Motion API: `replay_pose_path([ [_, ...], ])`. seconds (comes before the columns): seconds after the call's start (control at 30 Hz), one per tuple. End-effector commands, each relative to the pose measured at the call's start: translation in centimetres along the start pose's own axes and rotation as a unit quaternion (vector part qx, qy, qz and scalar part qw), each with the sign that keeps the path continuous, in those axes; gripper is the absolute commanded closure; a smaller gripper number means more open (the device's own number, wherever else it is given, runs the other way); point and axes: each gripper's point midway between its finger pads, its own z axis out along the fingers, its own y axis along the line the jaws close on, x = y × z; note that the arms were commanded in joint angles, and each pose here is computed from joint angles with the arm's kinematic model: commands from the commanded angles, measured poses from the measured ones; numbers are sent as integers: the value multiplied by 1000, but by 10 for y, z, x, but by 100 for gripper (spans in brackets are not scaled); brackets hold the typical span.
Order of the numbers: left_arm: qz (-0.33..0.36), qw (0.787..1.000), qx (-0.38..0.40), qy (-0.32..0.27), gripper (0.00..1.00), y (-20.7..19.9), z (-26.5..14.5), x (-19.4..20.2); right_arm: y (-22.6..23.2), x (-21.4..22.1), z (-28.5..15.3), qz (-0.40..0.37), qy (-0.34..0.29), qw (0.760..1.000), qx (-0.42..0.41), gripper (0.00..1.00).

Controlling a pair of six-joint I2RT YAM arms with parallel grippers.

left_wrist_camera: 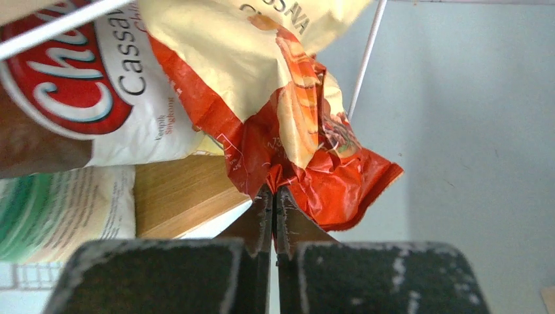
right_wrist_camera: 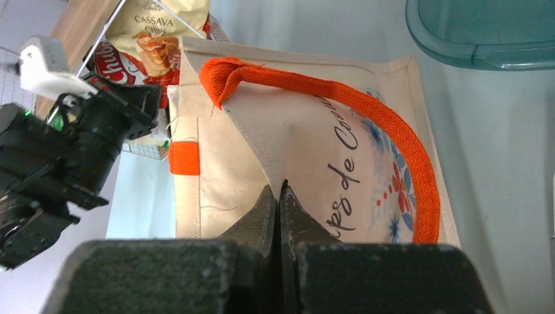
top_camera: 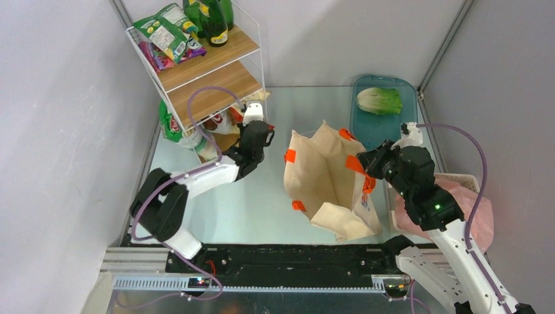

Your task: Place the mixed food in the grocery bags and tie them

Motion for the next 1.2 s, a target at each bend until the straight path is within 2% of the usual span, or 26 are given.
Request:
replay_pose_path([
  [0.0,-44,996,-31,-78,100,21,-38,-56,8,-19,-7,9,-39,999,-14,100],
  [0.2,-65,996,16,-66,100,28,-94,-48,-2,-14,-7,7,-31,999,7,100],
  [0.27,-71,994,54,-56,100,24,-114,-41,-5,-12,-5,6,-26,1000,15,100],
  [0.53,-118,977,172,-48,100,35,-183,-58,-7,0,9,25,-9,999,18,100],
  [0.83,-187,925,320,-80,100,40,-254,-104,-4,13,31,53,18,998,14,100],
  [1.0,-200,884,415,-79,100,21,-291,-132,-3,13,35,59,16,998,13,100],
  [1.17,-207,858,466,-71,100,4,-313,-156,-1,12,37,60,16,998,10,100],
])
